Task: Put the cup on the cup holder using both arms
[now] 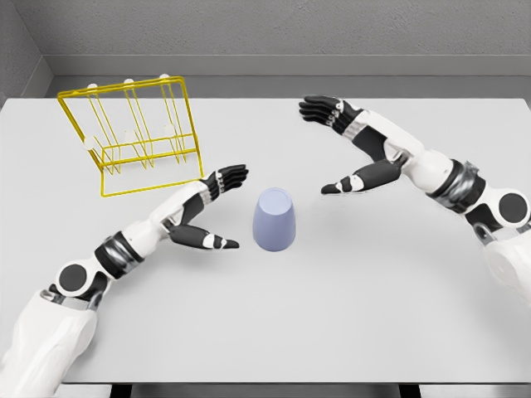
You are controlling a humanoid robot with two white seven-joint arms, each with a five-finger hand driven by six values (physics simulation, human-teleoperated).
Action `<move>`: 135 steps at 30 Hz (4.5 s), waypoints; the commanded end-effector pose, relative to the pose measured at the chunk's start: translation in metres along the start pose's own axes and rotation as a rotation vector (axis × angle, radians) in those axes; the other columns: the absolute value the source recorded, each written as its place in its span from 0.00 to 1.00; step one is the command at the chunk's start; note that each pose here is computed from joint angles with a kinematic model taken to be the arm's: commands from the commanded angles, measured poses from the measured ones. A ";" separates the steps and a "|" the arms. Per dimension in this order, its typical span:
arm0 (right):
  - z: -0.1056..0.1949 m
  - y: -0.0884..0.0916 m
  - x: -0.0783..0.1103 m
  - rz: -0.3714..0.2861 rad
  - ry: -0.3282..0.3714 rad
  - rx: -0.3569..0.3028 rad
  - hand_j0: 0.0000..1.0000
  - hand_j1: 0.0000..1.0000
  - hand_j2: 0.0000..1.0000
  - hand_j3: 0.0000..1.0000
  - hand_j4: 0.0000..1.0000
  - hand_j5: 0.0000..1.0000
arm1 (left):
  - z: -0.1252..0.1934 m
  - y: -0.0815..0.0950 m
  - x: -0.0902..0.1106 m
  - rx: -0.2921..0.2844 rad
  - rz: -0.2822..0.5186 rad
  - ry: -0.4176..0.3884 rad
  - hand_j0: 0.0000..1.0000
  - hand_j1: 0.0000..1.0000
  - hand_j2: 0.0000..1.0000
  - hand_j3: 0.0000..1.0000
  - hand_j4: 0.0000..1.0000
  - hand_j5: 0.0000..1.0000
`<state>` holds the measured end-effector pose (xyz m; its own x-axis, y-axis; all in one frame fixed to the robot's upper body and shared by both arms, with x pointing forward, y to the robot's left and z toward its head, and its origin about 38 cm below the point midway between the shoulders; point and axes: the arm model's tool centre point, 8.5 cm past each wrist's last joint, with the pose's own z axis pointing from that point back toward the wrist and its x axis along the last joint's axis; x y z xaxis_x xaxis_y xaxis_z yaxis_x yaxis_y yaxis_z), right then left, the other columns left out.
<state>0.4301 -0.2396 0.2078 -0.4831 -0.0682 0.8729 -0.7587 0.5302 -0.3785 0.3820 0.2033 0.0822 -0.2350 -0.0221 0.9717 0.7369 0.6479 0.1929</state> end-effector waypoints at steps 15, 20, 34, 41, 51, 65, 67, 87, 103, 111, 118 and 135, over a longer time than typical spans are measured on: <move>0.064 -0.049 0.016 0.634 0.451 0.373 1.00 1.00 1.00 1.00 1.00 1.00 | -0.007 0.001 -0.025 0.037 0.063 0.034 1.00 1.00 1.00 1.00 1.00 1.00; 0.060 -0.069 0.027 0.833 0.515 0.387 1.00 1.00 1.00 1.00 1.00 1.00 | -0.009 -0.007 -0.023 0.014 0.049 0.013 1.00 1.00 1.00 1.00 1.00 1.00; 0.067 -0.071 0.026 0.827 0.533 0.380 1.00 1.00 1.00 1.00 1.00 1.00 | -0.020 -0.021 -0.017 -0.038 0.044 -0.007 1.00 1.00 1.00 1.00 1.00 1.00; 0.068 -0.074 0.026 0.827 0.537 0.373 1.00 1.00 1.00 1.00 1.00 1.00 | -0.027 -0.016 -0.015 -0.032 0.042 -0.012 1.00 1.00 1.00 1.00 1.00 1.00; 0.067 -0.072 0.024 0.822 0.534 0.372 1.00 1.00 1.00 1.00 1.00 1.00 | -0.036 -0.024 -0.023 -0.035 0.056 -0.002 1.00 1.00 1.00 1.00 1.00 1.00; 0.068 -0.074 0.025 0.825 0.538 0.369 1.00 1.00 1.00 1.00 1.00 1.00 | -0.047 -0.032 -0.025 -0.056 0.062 0.000 1.00 1.00 1.00 1.00 1.00 1.00; 0.068 -0.074 0.025 0.825 0.538 0.369 1.00 1.00 1.00 1.00 1.00 1.00 | -0.048 -0.031 -0.024 -0.056 0.061 -0.001 1.00 1.00 1.00 1.00 1.00 1.00; 0.067 -0.074 0.025 0.826 0.535 0.370 1.00 1.00 1.00 1.00 1.00 1.00 | -0.058 -0.034 -0.026 -0.059 0.067 -0.001 1.00 1.00 1.00 1.00 1.00 1.00; 0.067 -0.073 0.024 0.823 0.537 0.372 1.00 1.00 1.00 1.00 1.00 1.00 | -0.060 -0.038 -0.027 -0.069 0.071 -0.002 0.43 0.43 0.43 0.43 0.43 0.43; 0.067 -0.073 0.025 0.824 0.536 0.372 1.00 1.00 1.00 1.00 1.00 1.00 | -0.056 -0.032 -0.026 -0.059 0.065 0.001 0.39 0.39 0.39 0.39 0.39 0.39; 0.067 -0.073 0.025 0.825 0.536 0.370 1.00 1.00 1.00 1.00 1.00 1.00 | -0.057 -0.034 0.009 -0.056 0.036 -0.107 0.37 0.37 0.37 0.37 0.37 0.37; 0.067 -0.073 0.024 0.823 0.537 0.372 1.00 1.00 1.00 1.00 1.00 1.00 | 0.020 0.034 0.089 -0.014 -0.017 -0.214 0.36 0.36 0.36 0.36 0.36 0.36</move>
<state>0.4443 -0.3365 0.2350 -0.7250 0.6267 0.2858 -0.4129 -0.0633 -0.9086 0.3743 0.2250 0.1641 -0.3772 0.1218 0.9181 0.7410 0.6343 0.2203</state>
